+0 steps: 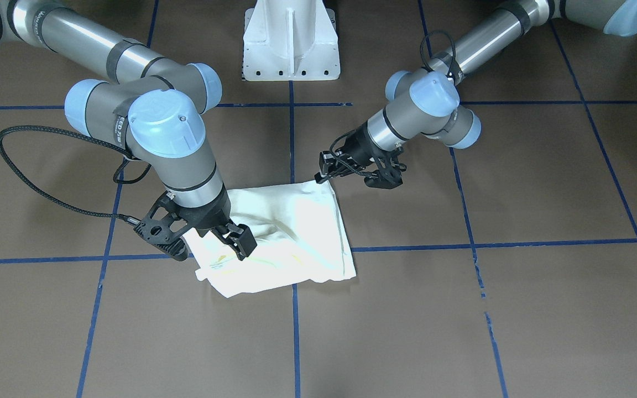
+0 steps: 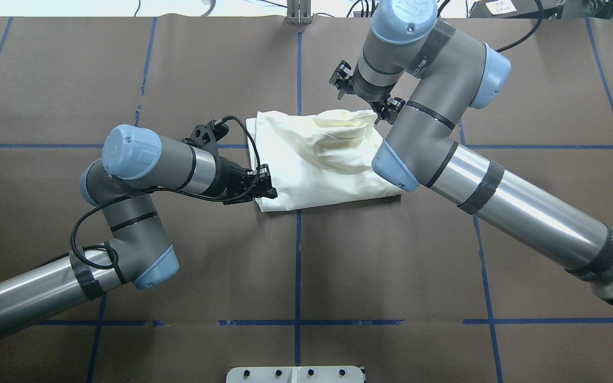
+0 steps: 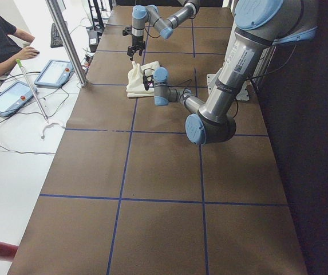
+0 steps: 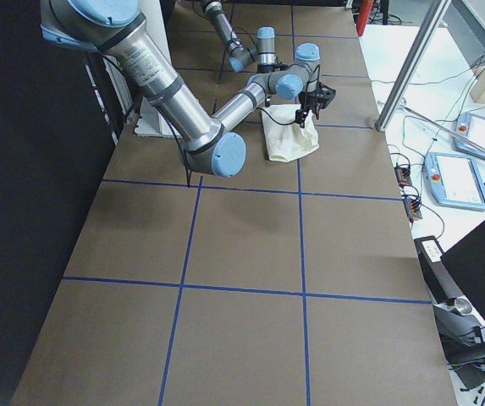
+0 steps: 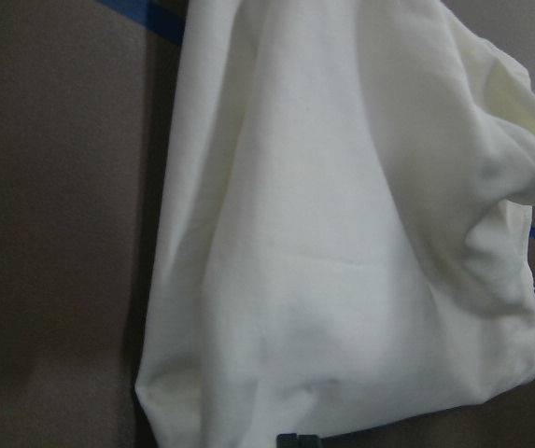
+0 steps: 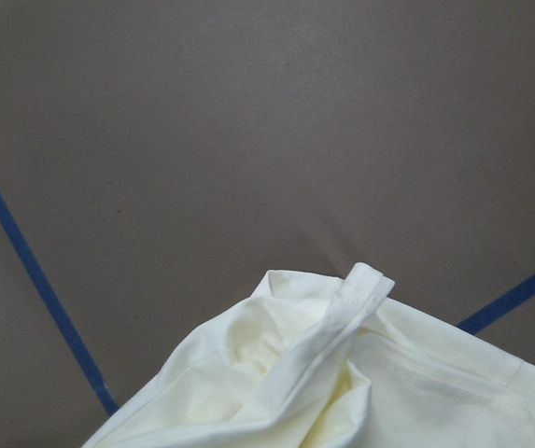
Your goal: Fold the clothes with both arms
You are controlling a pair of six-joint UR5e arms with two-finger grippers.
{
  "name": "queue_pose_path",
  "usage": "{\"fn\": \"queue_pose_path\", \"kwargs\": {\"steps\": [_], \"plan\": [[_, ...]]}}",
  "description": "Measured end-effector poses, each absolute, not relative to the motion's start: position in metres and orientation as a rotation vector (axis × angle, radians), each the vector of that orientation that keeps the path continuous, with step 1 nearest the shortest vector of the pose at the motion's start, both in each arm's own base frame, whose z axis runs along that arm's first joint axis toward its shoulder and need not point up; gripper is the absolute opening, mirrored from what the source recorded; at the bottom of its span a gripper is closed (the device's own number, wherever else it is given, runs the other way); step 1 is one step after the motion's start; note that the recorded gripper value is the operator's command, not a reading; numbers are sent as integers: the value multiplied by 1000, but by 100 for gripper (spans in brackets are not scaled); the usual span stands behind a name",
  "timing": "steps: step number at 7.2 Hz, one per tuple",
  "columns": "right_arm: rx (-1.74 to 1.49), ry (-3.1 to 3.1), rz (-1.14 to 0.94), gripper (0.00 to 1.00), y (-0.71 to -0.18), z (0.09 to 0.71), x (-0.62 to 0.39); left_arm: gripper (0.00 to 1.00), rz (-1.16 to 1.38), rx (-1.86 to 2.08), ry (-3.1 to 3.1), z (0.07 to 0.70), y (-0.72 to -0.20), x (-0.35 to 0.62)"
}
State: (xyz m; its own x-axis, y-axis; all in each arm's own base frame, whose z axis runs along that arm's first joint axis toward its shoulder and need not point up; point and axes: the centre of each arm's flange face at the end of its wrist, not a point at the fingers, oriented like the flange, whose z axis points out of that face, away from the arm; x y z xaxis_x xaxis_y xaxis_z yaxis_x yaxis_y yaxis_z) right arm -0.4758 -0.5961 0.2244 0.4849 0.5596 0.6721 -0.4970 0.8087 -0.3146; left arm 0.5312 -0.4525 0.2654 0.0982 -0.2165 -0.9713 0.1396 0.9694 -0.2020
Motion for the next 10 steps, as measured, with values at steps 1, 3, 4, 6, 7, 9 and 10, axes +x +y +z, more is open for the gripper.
{"fn": "queue_pose_path", "kwargs": {"steps": [1,3,4,6,7,9,10], "plan": [[-90,-847,626,38,-586,225,-487,0,-269,-45,1443,255,-453,530],[-113,-866,609,0,-553,218,-506,0,-277,-6,1441,247,-461,526],[-123,-872,590,0,-533,221,-513,0,-284,13,1441,247,-469,519],[-82,-846,510,0,-506,229,-540,0,-306,48,1442,247,-488,498],[-52,-820,476,0,-510,236,-550,0,-311,57,1447,245,-491,491],[-19,-763,456,0,-558,242,-562,0,-313,64,1454,242,-491,486],[1,-747,450,0,-590,254,-558,0,-314,65,1455,242,-491,485]]}}
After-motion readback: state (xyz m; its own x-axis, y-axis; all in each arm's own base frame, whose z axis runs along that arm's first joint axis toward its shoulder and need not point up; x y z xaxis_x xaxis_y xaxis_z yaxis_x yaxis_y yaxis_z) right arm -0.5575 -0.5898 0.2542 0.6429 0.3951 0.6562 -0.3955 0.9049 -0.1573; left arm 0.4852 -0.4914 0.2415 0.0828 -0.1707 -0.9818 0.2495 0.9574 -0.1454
